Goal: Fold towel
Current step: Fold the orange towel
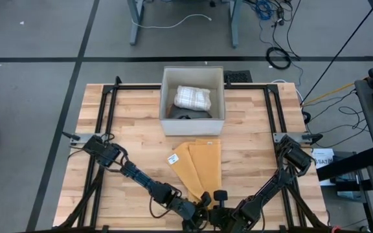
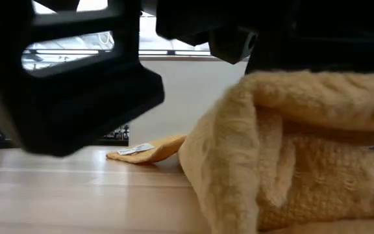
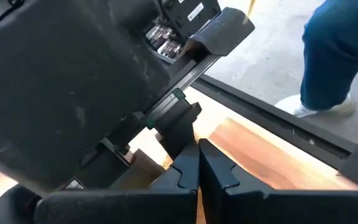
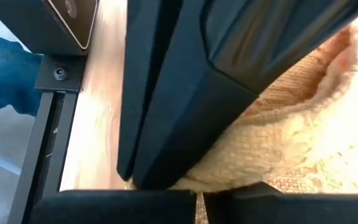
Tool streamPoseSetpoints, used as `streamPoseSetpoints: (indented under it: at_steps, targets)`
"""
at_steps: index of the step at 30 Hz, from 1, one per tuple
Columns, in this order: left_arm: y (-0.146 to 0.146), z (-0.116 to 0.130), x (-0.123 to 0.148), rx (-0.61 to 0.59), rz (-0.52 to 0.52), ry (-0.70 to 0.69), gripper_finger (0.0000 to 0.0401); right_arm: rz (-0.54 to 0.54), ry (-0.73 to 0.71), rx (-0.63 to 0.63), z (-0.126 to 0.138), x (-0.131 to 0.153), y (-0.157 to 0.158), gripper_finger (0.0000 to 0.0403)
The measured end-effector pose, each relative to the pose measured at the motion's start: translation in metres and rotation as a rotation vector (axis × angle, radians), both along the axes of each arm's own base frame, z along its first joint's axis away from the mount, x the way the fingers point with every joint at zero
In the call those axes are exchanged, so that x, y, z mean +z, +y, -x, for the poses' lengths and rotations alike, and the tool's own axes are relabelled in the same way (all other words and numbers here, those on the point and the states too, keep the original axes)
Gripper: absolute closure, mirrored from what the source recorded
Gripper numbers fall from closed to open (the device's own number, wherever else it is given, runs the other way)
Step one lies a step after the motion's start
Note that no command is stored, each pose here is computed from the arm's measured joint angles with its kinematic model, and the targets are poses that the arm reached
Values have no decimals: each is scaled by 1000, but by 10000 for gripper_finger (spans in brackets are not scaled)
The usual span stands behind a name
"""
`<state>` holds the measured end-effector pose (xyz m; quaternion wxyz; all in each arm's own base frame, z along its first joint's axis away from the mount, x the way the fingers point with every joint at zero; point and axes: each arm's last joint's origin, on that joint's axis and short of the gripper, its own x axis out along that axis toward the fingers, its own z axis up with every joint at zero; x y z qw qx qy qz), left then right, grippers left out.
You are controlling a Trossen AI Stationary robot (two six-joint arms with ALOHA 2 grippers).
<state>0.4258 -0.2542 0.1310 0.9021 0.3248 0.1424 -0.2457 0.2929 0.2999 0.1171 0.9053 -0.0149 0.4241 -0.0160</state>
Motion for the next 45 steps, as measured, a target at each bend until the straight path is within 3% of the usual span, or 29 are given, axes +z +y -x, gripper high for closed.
streamPoseSetpoints:
  at_steps: [8,15,29,37,45]
  targets:
    - [3,-3,1,-16,14,-25,401,18,8,31,0,2,0,401]
    - [0,-4,8,-22,42,-73,401,24,7,74,5,31,5,401]
    - [4,-6,6,-8,33,-67,401,7,92,-6,29,49,18,401]
    - [6,-7,6,-2,35,-70,401,-35,130,-105,52,47,27,401]
    - [12,-11,6,-29,81,-51,401,-26,141,-129,49,28,31,401]
